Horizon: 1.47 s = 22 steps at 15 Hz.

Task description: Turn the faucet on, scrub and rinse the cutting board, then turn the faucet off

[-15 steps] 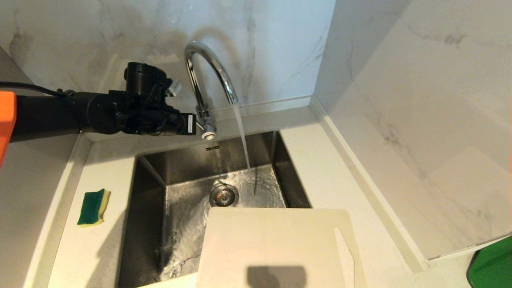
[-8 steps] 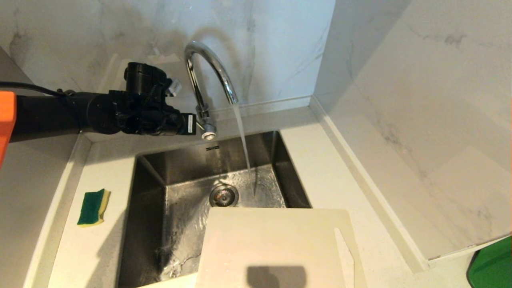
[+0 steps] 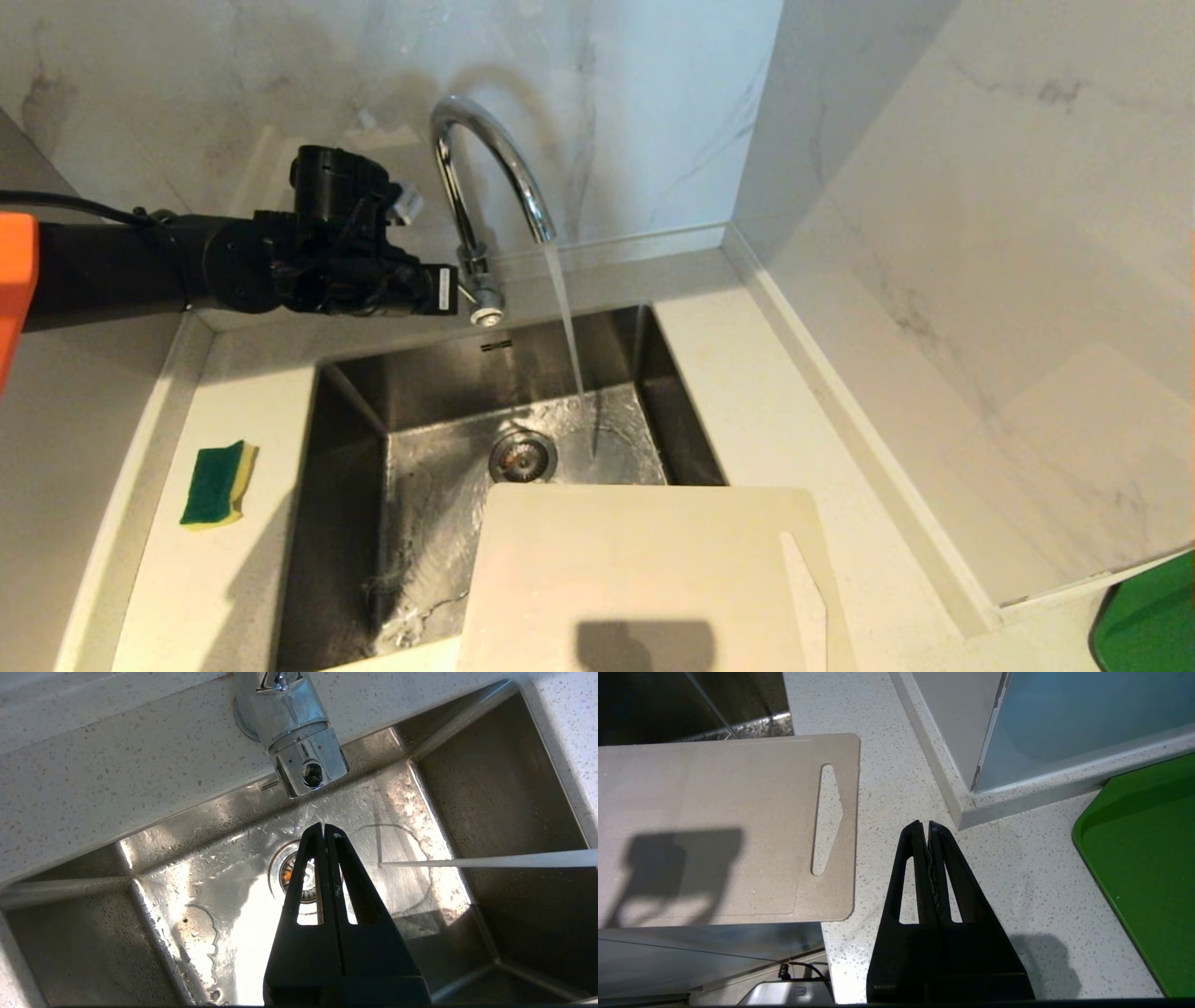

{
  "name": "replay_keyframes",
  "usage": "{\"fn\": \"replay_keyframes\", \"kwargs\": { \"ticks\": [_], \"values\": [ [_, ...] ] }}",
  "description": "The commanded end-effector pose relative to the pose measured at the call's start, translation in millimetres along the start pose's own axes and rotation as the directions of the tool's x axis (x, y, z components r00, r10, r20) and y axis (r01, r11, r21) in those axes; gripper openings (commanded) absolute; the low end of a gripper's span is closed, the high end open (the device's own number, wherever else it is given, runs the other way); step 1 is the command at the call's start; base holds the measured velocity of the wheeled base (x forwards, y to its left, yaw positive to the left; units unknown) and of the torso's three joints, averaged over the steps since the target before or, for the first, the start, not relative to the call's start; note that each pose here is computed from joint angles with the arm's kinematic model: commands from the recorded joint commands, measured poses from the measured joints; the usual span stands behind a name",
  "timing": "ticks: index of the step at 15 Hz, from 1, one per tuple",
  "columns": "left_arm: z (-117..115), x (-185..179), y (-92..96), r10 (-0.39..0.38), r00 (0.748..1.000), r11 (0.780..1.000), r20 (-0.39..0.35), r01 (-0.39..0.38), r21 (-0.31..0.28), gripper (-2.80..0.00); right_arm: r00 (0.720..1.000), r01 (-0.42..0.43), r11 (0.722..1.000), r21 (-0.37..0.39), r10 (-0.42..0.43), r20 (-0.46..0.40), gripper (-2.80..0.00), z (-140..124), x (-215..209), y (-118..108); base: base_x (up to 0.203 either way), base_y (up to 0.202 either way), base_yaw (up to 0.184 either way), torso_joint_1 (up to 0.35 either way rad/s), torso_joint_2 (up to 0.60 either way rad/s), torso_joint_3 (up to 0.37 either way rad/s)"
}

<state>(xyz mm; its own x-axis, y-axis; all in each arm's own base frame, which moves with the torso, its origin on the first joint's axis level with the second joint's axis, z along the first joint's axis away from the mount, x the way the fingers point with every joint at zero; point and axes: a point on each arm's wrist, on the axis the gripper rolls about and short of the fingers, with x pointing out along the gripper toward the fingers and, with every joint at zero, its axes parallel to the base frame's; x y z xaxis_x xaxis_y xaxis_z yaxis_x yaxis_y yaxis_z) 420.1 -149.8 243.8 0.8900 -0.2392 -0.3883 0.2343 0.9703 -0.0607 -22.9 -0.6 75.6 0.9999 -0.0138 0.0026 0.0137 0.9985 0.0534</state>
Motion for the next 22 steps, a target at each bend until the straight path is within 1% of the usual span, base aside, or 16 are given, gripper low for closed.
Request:
{"fn": "replay_keyframes", "kwargs": {
  "ticks": [1, 22],
  "values": [
    [-0.4, 0.3, -0.1, 0.001, 1.0, 1.0, -0.002, -0.001, -0.001, -2.8, 1.0, 0.0, 1.0, 0.0, 0.0, -0.001, -2.8, -0.4, 0.1, 0.0, 0.0, 0.0, 0.0, 0.0, 0.0, 0.0],
    [-0.4, 0.3, -0.1, 0.001, 1.0, 1.0, -0.002, -0.001, -0.001, -2.8, 1.0, 0.0, 1.0, 0.0, 0.0, -0.001, -2.8, -0.4, 0.1, 0.0, 0.0, 0.0, 0.0, 0.0, 0.0, 0.0]
  ]
}}
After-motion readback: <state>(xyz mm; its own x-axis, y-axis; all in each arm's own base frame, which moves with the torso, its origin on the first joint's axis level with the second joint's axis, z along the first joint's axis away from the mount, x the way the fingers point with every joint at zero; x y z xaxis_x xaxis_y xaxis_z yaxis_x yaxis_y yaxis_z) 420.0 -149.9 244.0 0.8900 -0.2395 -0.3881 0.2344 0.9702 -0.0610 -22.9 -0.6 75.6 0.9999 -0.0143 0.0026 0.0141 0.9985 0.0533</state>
